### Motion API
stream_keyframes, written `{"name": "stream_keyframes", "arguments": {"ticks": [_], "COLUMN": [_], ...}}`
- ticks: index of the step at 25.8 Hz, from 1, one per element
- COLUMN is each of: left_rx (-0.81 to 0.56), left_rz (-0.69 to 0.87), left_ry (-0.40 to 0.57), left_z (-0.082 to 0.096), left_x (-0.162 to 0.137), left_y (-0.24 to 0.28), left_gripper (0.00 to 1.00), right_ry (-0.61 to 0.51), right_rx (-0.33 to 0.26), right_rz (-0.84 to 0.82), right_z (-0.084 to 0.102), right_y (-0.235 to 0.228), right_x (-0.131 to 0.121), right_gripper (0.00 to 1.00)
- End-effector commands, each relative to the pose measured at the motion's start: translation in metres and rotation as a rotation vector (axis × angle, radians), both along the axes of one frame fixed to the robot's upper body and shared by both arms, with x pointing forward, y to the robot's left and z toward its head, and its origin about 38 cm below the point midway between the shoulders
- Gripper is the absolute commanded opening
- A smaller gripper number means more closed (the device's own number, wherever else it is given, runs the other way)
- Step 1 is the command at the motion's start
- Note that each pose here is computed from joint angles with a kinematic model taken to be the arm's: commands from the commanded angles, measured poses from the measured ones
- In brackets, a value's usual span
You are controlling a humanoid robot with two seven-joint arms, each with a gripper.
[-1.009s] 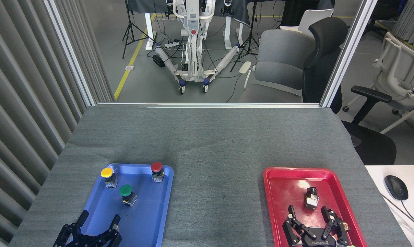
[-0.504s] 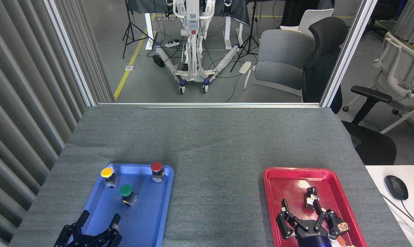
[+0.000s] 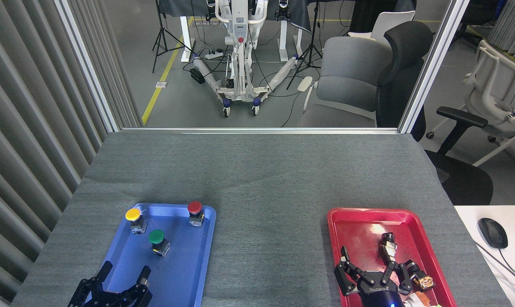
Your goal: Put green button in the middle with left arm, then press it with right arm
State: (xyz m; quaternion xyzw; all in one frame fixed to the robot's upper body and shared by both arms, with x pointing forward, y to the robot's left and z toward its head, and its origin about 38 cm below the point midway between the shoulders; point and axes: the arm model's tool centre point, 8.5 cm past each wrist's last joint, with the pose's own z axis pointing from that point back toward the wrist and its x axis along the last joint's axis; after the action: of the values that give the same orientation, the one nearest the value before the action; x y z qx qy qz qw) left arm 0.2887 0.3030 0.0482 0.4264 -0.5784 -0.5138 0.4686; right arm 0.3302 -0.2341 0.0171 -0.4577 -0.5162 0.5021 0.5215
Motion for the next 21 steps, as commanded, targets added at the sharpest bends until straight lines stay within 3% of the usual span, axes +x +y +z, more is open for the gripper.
{"name": "stream_keyframes", "arguments": {"ticks": [1, 21], "left_rx": [-0.001, 0.001], "left_rz": [0.000, 0.002], "left_ry": [-0.001, -0.001], "left_z": [0.0002, -0.0012], "left_x": [0.0001, -0.0002], "left_y": [0.0001, 0.0012], "left_gripper": [1.00, 1.00], "right_ry": [-0.004, -0.021], "right_rx": [0.001, -0.007], "right_rz": [0.001, 0.001], "right_z": [0.0013, 0.0046], "right_y": [0.0031, -0.0015], "right_x": [0.0013, 0.0012], "right_gripper": [1.00, 1.00]}}
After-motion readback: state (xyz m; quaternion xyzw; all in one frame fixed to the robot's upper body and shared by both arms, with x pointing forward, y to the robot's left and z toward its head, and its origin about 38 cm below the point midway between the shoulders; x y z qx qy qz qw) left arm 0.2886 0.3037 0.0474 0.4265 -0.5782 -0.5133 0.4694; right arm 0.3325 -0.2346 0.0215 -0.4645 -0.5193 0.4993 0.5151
